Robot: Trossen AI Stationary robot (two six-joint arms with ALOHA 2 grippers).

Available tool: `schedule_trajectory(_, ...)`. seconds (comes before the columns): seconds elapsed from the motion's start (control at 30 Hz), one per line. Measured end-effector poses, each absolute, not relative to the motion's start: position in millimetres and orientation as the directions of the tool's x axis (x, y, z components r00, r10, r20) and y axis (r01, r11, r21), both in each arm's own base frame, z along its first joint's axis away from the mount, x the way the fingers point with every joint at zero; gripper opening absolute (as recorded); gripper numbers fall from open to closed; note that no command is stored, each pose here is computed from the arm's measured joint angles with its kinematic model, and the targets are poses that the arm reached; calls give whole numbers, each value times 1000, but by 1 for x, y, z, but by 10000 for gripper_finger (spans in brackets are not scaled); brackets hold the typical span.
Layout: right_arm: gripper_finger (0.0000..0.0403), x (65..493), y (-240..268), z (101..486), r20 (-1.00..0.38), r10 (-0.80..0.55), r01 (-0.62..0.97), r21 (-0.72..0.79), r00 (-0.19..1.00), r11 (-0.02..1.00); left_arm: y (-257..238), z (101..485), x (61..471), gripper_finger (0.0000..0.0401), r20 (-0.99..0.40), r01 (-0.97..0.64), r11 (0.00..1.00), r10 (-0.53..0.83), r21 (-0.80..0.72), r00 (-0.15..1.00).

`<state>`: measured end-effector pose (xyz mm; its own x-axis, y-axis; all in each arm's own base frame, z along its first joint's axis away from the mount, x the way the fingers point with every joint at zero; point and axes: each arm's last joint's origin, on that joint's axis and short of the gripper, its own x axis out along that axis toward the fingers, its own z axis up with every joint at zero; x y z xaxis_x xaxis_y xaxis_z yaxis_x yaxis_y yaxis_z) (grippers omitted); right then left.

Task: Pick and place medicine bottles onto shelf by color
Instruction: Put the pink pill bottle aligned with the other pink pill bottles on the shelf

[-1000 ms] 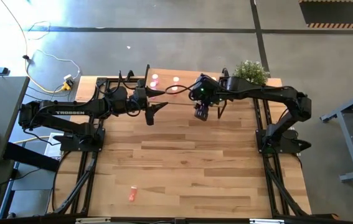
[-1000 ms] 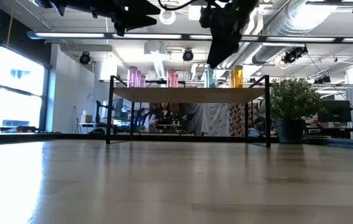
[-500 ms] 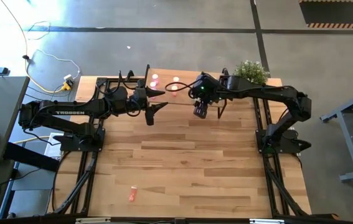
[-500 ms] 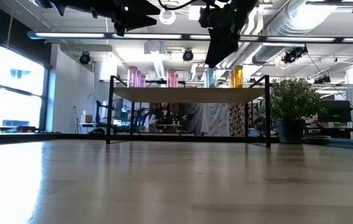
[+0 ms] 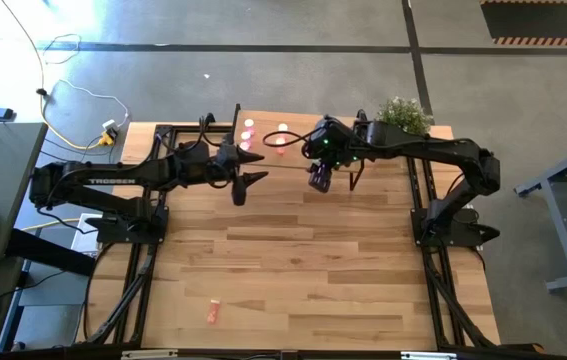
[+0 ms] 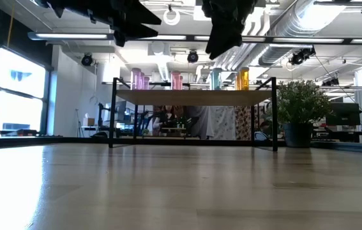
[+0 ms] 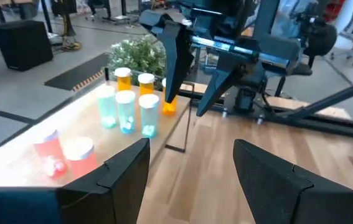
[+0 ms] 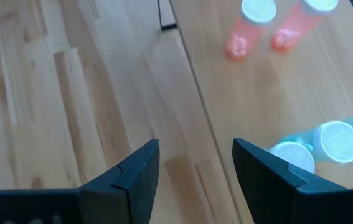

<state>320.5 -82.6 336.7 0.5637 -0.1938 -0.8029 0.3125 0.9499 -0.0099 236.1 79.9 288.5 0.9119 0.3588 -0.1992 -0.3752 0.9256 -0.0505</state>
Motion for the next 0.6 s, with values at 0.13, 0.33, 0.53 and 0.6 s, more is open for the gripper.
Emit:
schedule_trajectory(0.13, 195, 322, -81, 345, -784, -205, 337, 5, 586, 942, 78, 291, 231, 223, -201, -381, 920, 357, -95, 912)
schedule_trajectory(0.33, 195, 321, -81, 358, -762, -243, 412, 34, 600, 911, 71, 291, 220, 223, -272, -380, 895, 315, -233, 909)
schedule_trajectory(0.53, 195, 321, -82, 366, -750, -251, 453, 73, 612, 888, 51, 283, 215, 223, -393, -344, 848, 179, -403, 902)
schedule_trajectory(0.6, 195, 321, -82, 367, -747, -252, 461, 82, 615, 883, 41, 278, 214, 223, -449, -352, 822, 134, -448, 883)
